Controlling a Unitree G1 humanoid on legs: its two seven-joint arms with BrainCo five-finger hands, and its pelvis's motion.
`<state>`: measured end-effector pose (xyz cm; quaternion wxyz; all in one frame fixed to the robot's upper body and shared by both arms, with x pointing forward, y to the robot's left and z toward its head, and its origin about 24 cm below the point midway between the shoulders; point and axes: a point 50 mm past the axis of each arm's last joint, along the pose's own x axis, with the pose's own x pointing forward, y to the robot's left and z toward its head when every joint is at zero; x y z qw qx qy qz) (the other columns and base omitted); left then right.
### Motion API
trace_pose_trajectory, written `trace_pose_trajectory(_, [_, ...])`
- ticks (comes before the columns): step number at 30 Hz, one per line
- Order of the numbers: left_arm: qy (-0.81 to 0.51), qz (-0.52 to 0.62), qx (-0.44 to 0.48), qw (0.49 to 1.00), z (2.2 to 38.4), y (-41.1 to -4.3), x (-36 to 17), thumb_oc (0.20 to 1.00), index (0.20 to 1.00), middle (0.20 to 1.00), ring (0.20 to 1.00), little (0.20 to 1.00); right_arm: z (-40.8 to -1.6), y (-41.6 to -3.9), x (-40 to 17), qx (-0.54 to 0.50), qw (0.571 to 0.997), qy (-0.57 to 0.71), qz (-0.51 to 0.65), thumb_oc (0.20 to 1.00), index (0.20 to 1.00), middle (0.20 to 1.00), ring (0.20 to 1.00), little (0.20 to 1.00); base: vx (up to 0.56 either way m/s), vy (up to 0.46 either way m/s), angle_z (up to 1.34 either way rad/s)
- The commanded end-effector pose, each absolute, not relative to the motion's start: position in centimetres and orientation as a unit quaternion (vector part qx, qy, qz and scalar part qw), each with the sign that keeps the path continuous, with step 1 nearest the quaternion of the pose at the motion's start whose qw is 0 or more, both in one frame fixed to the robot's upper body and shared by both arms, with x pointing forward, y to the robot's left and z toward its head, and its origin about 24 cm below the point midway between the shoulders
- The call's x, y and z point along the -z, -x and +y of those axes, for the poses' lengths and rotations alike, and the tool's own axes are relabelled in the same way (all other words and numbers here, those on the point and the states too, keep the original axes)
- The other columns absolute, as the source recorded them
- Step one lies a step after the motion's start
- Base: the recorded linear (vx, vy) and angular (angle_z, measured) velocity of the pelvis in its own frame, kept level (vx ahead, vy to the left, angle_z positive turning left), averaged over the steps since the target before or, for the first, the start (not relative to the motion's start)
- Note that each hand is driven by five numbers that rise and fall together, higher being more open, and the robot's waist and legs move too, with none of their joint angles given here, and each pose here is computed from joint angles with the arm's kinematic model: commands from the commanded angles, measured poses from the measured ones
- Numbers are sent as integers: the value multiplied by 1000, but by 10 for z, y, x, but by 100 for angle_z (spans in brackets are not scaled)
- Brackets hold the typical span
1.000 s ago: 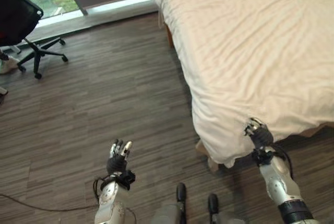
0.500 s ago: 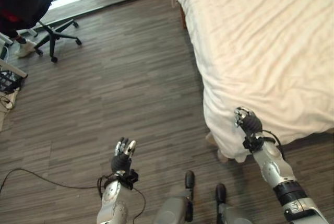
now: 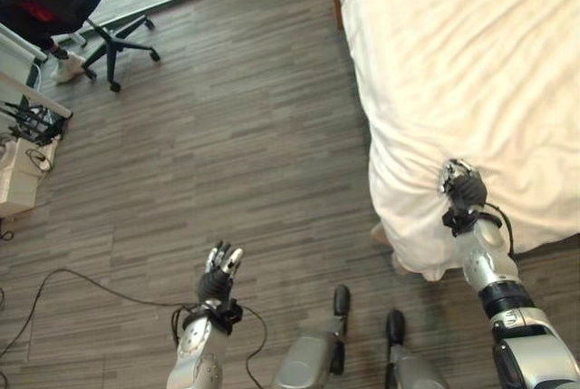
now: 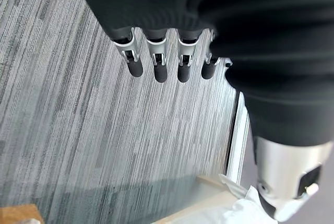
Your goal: Making the bed.
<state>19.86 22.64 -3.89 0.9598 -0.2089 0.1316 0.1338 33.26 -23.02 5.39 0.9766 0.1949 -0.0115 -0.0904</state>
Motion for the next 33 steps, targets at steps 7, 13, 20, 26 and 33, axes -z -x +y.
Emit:
trace_pose_trajectory(7, [243, 85, -123, 958, 222, -208, 24, 1000, 1000, 1000, 1000, 1000, -264, -228, 86, 306, 867, -314, 238, 200, 200, 200, 200, 200, 10, 22, -5])
trace_pose_trajectory(13, [252, 78, -134, 955, 223, -206, 22, 1000, 1000, 1000, 1000, 1000, -273, -188, 110, 368, 823, -338, 269, 200, 200, 200, 200, 200, 2, 29, -16])
trace_pose_trajectory(20, [264, 68, -133, 953, 223, -206, 19, 1000, 1000, 1000, 1000, 1000, -297, -156, 117, 448, 771, -376, 251, 200, 200, 200, 200, 200, 3, 21, -23])
trace_pose_trajectory(26, [261, 56, -148, 952, 231, -205, 15, 1000, 1000, 1000, 1000, 1000, -328, -132, 112, 511, 745, -354, 242, 200, 200, 200, 200, 200, 2, 20, -8])
trace_pose_trajectory(33, [246, 38, -180, 952, 246, -210, 8, 1000, 1000, 1000, 1000, 1000, -378, -165, 40, 503, 815, -279, 71, 200, 200, 200, 200, 200, 1, 0, 0])
